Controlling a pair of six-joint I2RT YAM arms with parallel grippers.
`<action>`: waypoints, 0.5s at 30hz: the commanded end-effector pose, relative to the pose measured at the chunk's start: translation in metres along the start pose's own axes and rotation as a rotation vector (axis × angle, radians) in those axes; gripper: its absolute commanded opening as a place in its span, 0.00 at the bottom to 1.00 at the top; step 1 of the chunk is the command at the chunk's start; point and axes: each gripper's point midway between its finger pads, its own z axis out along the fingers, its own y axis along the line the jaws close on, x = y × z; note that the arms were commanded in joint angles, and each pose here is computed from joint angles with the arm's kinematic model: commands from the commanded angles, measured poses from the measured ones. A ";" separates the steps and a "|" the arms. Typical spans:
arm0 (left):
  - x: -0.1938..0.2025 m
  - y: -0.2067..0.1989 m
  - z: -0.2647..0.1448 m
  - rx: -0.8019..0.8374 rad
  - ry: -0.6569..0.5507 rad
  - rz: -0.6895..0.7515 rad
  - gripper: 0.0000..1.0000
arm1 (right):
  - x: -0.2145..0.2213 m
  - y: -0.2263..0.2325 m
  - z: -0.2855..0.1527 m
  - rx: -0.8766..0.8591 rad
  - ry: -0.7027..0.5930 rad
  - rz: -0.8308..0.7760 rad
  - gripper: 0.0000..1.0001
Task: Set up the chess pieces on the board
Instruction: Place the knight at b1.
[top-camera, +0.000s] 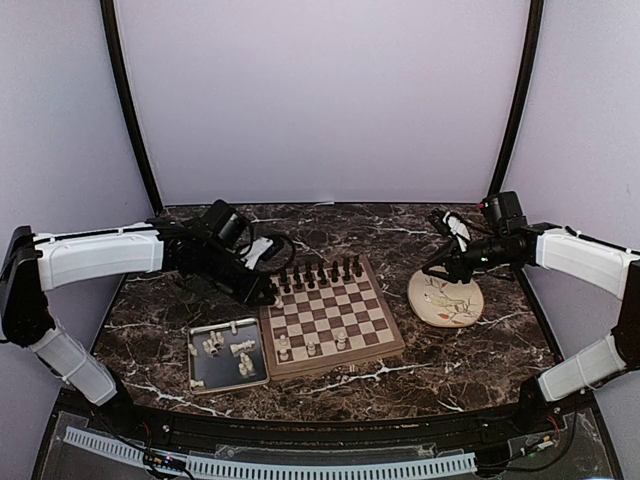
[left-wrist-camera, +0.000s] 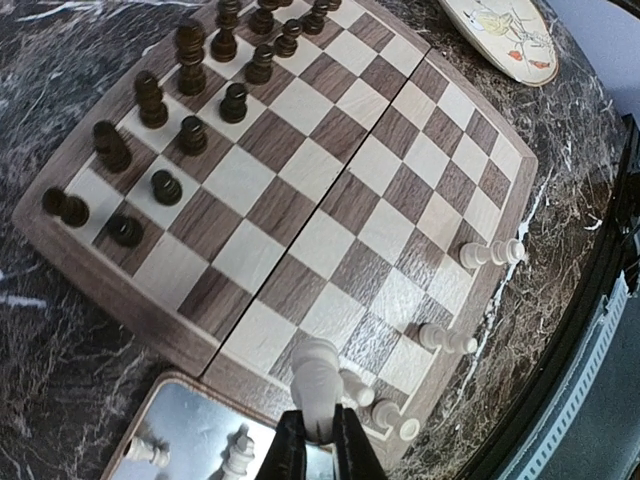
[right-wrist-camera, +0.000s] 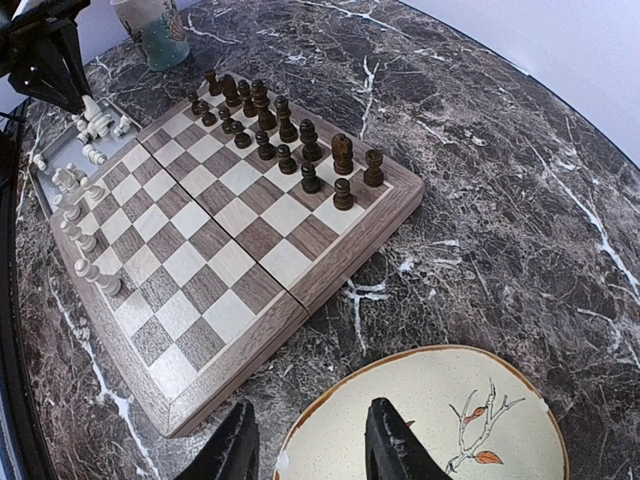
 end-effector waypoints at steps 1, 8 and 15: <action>0.003 -0.015 0.009 -0.027 0.103 0.127 0.00 | -0.003 -0.001 0.001 0.005 -0.013 -0.030 0.37; 0.017 -0.038 0.029 -0.028 0.244 0.228 0.00 | -0.001 -0.001 0.001 0.006 -0.006 -0.035 0.37; 0.024 -0.053 0.025 -0.050 0.338 0.288 0.00 | 0.002 -0.002 0.002 0.010 0.005 -0.038 0.37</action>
